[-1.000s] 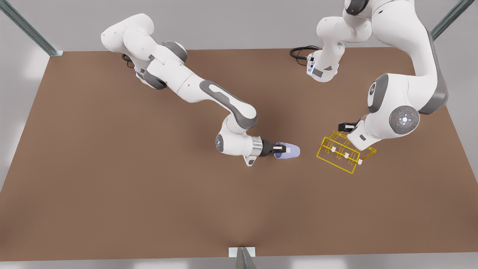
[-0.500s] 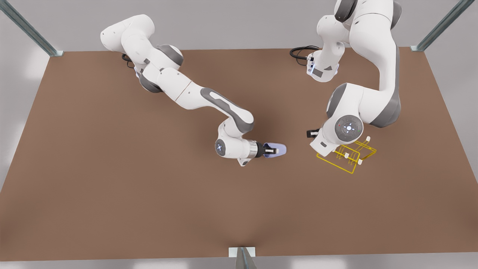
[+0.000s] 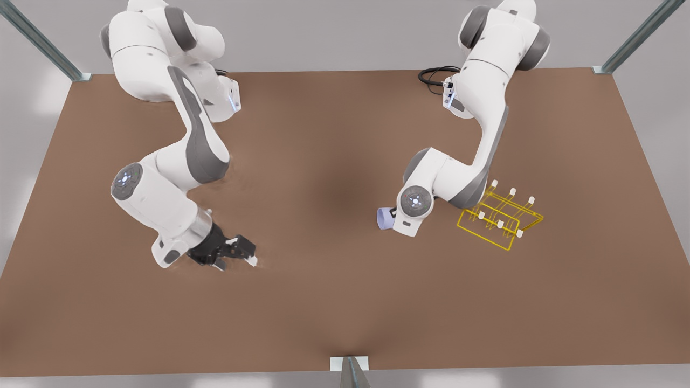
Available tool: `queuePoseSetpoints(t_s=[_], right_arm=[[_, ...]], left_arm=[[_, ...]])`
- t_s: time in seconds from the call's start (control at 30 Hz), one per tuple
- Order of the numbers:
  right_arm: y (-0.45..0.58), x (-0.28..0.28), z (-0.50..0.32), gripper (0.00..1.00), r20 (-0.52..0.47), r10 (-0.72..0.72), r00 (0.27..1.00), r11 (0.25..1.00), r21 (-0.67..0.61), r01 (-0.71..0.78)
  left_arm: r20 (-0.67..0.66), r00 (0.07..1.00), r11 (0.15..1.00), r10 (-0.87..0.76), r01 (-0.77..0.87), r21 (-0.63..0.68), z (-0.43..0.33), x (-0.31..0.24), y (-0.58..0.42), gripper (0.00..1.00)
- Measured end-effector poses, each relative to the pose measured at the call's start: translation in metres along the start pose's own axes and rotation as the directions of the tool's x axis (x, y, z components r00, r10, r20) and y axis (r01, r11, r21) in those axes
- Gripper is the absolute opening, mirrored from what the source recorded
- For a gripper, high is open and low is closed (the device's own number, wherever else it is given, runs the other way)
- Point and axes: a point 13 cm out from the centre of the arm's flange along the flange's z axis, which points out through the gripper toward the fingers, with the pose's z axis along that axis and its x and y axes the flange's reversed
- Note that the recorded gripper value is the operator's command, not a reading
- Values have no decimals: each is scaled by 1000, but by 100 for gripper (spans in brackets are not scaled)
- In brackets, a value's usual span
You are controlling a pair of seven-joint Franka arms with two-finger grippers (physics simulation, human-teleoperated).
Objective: Place the cup on the cup holder
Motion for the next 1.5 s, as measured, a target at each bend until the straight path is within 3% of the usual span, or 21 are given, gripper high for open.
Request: queuePoseSetpoints(t_s=[0.03,0.1,0.2,0.3,0.5,0.67,0.93,1.5], right_arm=[[-35,7,-44,100,8,-19,1000,997,75,18],[-109,35,-80,100,-73,2,997,980,201,12],[-182,83,-93,100,-211,86,974,963,267,-27],[-179,73,-79,100,-295,31,955,957,286,57],[-201,88,-83,100,-405,33,914,952,292,94],[-201,98,-83,100,-451,18,892,953,277,121],[-204,104,-78,100,-484,-4,875,955,258,147],[-209,104,-69,100,-497,-34,867,957,233,171]], left_arm=[[10,997,996,-79,79,46,7,1,-6,100],[7,970,961,-244,241,132,20,0,-16,100],[-37,876,847,-482,476,237,35,-8,-31,100],[-119,742,686,-659,659,308,40,-16,-47,100],[-229,483,416,-845,864,284,63,-12,-38,100],[-262,334,277,-905,933,230,71,-9,-39,100],[-263,253,208,-931,960,189,88,-8,-42,100],[-250,254,223,-934,964,146,144,2,-60,100]])
